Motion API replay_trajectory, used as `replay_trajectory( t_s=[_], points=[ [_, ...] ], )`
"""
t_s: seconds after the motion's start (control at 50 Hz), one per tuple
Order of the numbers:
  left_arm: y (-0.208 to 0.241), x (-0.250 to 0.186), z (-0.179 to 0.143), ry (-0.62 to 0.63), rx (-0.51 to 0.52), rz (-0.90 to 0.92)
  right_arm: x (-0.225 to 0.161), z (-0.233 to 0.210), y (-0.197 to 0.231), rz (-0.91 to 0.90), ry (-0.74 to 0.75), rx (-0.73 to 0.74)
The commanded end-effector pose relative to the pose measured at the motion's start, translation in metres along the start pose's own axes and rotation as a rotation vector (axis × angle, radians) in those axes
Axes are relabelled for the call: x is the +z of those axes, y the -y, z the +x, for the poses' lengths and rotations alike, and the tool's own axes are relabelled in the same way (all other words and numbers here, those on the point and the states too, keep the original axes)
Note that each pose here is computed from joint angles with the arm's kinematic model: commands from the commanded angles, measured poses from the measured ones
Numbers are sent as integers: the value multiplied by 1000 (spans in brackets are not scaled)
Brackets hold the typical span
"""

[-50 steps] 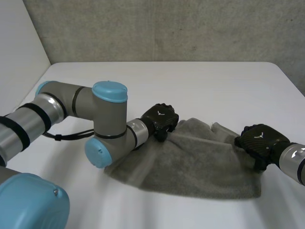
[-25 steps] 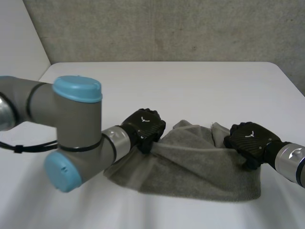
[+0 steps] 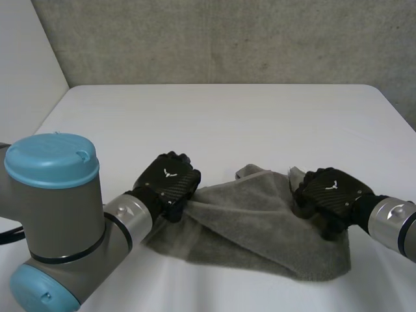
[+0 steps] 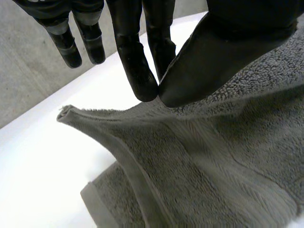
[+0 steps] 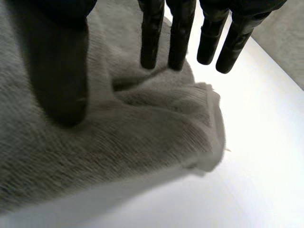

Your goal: Fold the towel.

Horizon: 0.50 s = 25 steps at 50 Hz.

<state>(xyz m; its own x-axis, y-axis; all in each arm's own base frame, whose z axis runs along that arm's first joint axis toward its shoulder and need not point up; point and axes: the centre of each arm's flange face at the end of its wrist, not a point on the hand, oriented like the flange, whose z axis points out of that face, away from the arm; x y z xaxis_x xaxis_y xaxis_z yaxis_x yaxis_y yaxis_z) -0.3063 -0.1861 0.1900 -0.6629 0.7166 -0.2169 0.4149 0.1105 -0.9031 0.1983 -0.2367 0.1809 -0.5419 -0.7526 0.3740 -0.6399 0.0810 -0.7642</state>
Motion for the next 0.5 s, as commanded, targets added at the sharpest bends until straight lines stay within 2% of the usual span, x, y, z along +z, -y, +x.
replay_trajectory(
  t_s=[0.02, 0.38, 0.5],
  points=[
    [-3, -9, -1, 7, -5, -14, 4, 22, -4, 1, -58, 13],
    [-9, -36, 4, 5, -10, -22, 18, 32, -10, -3, -58, 21],
    [-7, -43, 0, 25, -13, -14, 19, 32, -12, -14, -55, -33]
  ],
)
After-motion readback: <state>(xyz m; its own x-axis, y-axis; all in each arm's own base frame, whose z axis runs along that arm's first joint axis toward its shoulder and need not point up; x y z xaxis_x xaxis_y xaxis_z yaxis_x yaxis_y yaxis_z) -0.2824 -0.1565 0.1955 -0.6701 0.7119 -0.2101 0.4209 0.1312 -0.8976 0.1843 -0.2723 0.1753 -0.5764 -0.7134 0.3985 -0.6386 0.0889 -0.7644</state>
